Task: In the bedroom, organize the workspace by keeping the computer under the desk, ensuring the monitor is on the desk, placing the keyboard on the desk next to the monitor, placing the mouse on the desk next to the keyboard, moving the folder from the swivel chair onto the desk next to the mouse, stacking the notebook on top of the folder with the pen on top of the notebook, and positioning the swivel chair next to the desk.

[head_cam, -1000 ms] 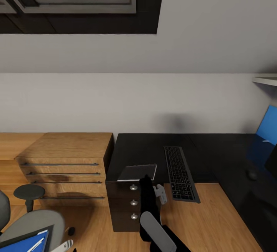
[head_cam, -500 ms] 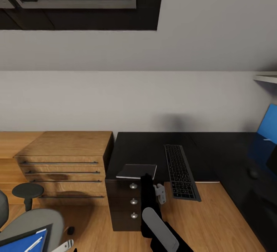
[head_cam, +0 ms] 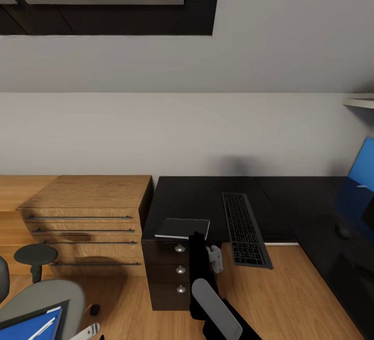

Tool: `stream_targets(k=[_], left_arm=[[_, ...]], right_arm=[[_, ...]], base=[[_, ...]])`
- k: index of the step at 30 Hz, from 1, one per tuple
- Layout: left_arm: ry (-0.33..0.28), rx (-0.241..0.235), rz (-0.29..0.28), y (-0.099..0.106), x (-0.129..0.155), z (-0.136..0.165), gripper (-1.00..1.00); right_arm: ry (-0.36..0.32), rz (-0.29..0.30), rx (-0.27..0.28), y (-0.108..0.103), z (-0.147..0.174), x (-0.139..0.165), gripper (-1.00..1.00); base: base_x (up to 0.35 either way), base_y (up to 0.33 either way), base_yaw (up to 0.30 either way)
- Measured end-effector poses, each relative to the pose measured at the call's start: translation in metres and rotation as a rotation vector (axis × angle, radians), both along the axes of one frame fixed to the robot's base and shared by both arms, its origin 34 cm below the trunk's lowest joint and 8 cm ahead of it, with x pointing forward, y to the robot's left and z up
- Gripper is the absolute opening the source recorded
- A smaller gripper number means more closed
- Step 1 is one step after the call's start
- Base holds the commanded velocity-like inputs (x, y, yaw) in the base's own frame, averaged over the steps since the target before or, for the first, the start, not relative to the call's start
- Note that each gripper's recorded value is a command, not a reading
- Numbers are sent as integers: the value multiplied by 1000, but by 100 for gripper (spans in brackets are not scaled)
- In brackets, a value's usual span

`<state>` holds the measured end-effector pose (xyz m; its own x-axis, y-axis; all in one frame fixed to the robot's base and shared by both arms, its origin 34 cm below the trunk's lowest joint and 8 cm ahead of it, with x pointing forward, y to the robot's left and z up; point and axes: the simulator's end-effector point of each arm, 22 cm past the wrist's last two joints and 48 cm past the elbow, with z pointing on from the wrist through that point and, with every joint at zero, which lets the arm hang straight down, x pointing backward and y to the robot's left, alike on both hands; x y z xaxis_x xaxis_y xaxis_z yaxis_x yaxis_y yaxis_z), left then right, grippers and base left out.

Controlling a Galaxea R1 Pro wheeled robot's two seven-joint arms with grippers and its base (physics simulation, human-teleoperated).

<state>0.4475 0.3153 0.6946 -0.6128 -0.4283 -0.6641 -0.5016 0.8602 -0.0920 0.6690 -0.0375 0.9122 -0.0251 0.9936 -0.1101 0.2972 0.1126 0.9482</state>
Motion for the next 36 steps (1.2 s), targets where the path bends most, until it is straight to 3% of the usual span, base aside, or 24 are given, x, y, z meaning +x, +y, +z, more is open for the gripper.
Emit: stream_targets(k=[16,36], left_arm=[[3,1,-1,0,0,-25,100],[3,3,-2,0,-1,-58,100]], right_arm=[[-174,13,27,5,22,7,-100],[-184,13,30,4,-8,7,-100]], base=[[0,0,0],[0,0,0]])
